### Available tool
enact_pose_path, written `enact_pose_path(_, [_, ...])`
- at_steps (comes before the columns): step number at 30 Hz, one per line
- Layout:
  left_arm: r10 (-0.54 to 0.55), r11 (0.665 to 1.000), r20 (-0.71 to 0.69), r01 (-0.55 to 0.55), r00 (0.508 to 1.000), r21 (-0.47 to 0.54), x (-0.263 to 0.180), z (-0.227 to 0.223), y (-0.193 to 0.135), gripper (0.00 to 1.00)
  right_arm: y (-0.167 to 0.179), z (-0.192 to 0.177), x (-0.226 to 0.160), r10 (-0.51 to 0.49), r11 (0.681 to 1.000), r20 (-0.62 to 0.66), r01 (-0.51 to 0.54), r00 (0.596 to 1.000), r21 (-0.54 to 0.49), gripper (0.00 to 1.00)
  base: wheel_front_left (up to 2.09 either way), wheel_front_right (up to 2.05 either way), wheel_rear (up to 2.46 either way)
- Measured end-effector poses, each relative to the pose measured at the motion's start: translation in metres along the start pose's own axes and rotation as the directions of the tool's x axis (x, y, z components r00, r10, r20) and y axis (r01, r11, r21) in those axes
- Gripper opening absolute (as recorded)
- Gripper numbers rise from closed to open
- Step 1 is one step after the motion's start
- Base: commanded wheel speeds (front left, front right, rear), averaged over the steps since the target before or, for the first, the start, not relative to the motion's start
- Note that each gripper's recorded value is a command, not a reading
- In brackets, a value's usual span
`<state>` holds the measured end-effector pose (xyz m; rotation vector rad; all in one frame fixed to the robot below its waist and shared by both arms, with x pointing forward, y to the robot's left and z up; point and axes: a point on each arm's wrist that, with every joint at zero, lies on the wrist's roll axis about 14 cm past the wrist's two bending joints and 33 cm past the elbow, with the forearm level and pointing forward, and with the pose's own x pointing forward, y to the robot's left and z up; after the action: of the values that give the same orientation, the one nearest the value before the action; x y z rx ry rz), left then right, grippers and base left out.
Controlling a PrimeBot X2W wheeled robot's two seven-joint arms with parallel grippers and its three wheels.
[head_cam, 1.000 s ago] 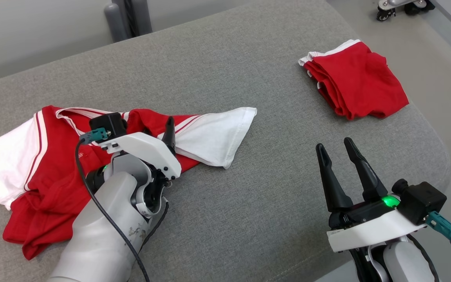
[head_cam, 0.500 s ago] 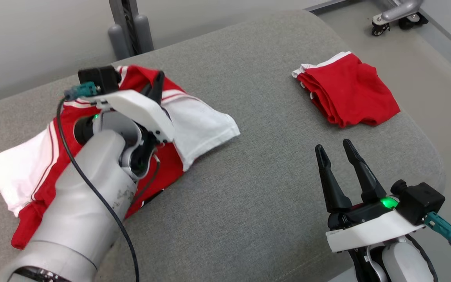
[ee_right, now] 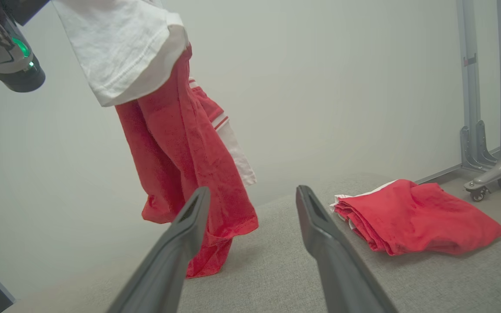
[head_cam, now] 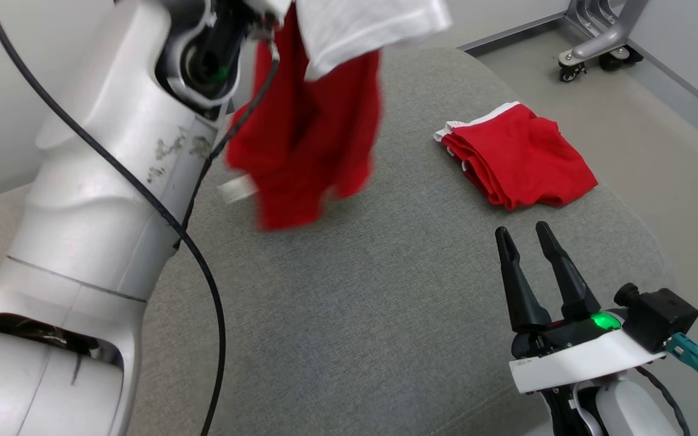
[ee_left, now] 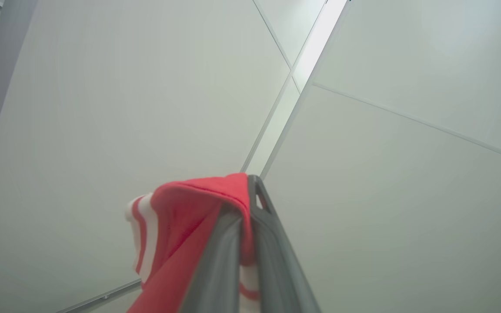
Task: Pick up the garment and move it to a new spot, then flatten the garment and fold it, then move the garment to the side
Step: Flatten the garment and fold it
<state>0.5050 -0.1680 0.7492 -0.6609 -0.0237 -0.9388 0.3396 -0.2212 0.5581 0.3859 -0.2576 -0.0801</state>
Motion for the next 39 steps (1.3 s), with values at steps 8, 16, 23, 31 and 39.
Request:
enact_pose_path(8, [0.122, 0.991, 0.0, -0.122, 0.993, 0.051, -0.031, 0.017, 0.066, 0.0, 0.002, -0.003, 0.007, 0.012, 1.0, -0.003, -0.012, 1.0, -0.005, 1.0, 0.0, 0.0, 0.0])
enact_pose_path(16, [0.496, 0.867, -0.288, -0.488, 0.819, 0.105, -0.165, -0.06, 0.221, 0.0, 0.014, -0.02, 0.018, 0.054, 0.998, -0.044, -0.055, 0.998, -0.015, 1.0, 0.0, 0.0, 0.0])
enact_pose_path(23, [0.637, 0.765, -0.375, -0.61, 0.674, 0.205, -0.248, -0.096, 0.258, 0.0, 0.032, -0.034, 0.026, 0.113, 0.993, -0.076, -0.114, 0.991, -0.014, 1.0, 0.0, 0.0, 0.0])
enact_pose_path(31, [0.779, 0.626, -0.318, -0.695, 0.54, 0.353, -0.305, -0.106, 0.271, 1.0, 0.054, -0.04, 0.029, 0.179, 0.984, -0.089, -0.179, 0.98, -0.001, 1.0, 0.0, 0.0, 0.0])
enact_pose_path(39, [0.766, 0.611, -0.013, -0.721, 0.643, 0.328, -0.295, -0.04, 0.256, 1.0, 0.067, -0.037, 0.031, 0.219, 0.975, -0.08, -0.221, 0.972, -0.014, 1.0, 0.0, 0.0, 0.0])
